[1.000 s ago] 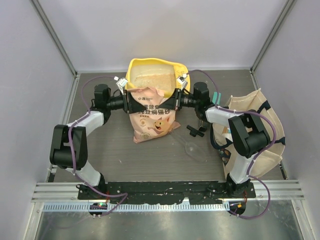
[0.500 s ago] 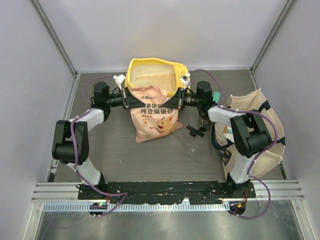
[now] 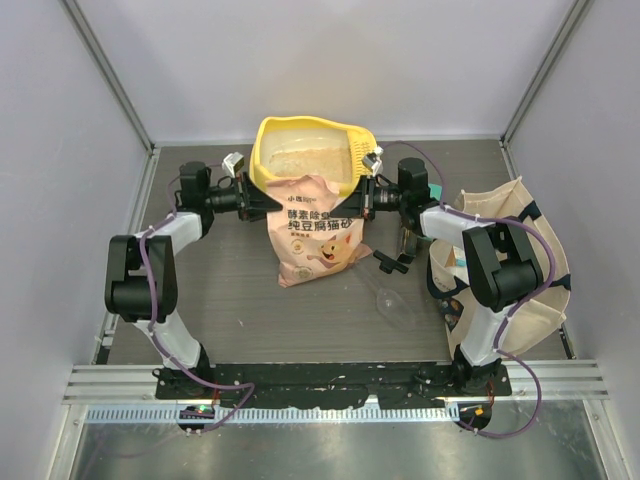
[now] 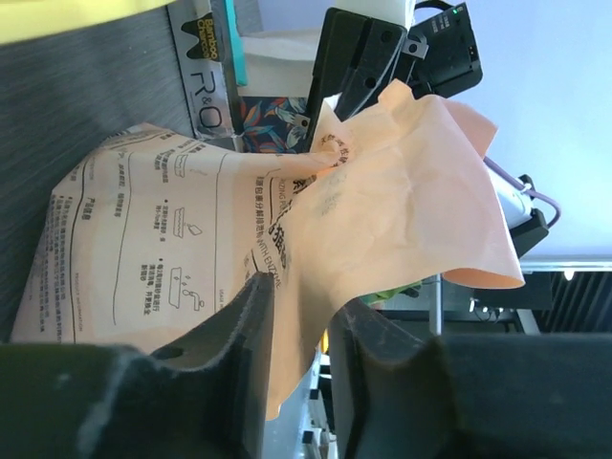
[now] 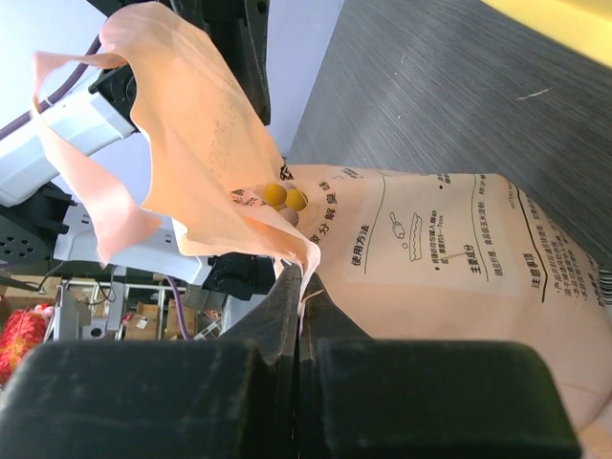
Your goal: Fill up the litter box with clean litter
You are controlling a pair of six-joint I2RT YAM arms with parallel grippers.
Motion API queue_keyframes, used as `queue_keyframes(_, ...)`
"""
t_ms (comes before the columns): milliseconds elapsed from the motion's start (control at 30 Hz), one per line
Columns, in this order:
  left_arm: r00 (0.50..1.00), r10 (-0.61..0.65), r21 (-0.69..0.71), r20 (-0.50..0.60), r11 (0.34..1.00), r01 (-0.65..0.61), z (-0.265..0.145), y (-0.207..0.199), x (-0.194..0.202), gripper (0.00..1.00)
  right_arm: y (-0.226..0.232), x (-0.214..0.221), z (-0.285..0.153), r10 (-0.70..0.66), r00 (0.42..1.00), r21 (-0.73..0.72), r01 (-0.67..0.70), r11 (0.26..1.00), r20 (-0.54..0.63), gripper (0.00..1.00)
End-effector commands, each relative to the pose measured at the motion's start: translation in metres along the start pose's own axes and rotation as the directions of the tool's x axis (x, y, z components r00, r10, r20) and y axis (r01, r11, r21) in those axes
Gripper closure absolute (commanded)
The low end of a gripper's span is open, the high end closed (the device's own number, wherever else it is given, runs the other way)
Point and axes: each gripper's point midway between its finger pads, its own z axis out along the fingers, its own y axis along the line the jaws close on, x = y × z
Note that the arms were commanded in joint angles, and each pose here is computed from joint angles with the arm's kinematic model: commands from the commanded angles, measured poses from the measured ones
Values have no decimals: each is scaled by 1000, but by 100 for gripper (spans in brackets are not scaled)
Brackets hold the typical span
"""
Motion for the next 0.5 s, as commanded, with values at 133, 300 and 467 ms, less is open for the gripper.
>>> queue_keyframes(133,945,323,-9,46,946,-323,19,-23,6,52,42,-16,-5,-113,994,-110,111,988,-10,98)
queue_keyframes(300,910,415,-21,16,910,-414,28,-7,21,60,41,-18,-7,-114,993,-103,114,988,1,98)
queue_keyframes(467,926,377,-29,1,926,-377,26,-2,30,95,42,-18,-14,-133,991,-92,134,987,20,99)
